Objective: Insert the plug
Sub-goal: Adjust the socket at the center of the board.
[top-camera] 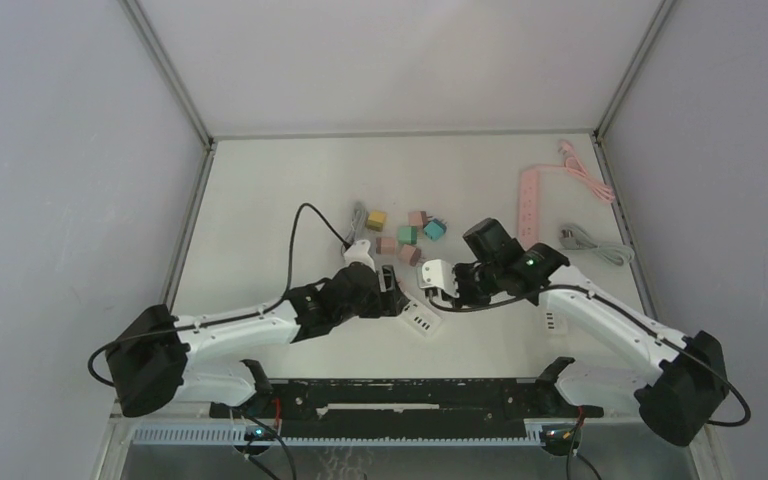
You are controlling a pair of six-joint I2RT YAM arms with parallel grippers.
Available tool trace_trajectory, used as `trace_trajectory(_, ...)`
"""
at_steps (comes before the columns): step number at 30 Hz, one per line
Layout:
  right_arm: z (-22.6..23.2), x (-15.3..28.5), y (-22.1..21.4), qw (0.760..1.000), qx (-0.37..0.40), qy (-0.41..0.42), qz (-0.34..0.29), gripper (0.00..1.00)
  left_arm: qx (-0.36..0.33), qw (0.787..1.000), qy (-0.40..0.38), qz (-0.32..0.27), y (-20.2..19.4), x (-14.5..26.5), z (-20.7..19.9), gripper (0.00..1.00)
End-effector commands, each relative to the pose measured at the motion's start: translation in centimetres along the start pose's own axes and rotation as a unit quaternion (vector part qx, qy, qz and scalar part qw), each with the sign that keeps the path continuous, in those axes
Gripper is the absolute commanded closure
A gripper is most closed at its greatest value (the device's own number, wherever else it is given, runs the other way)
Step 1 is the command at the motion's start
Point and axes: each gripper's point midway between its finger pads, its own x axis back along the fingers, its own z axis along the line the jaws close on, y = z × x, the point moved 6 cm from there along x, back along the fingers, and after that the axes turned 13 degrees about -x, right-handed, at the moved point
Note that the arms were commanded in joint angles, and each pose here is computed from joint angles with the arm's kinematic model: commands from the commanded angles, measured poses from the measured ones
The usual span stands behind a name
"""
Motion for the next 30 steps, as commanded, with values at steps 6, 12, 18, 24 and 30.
trace_trajectory(6, -0.9, 1.6, 0.0, 0.993, -0.018, -0.092, -0.065, 1.0, 0.045, 0.994, 0.099, 0.015, 1.4, -1.5, -2.2, 0.14)
trace_trajectory(12, -0.5, 1.7, -0.8, 0.99, -0.027, -0.1, -0.093, 1.0, 0.072, 0.986, 0.145, 0.039, 1.4, -3.0, -2.9, 0.05)
trace_trajectory(18, -0.5, 1.7, -1.4, 0.989, -0.03, -0.105, -0.101, 1.0, 0.063, 0.972, 0.21, 0.082, 1.1, -4.7, -3.2, 0.03)
trace_trajectory(24, -0.5, 1.7, -1.5, 0.989, -0.029, -0.101, -0.105, 1.0, 0.051, 0.968, 0.23, 0.082, 1.1, -5.7, -3.5, 0.04)
trace_trajectory(30, -0.3, 2.0, -1.3, 0.988, -0.023, -0.098, -0.115, 1.0, 0.024, 0.964, 0.245, 0.097, 0.2, -6.5, -2.8, 0.1)
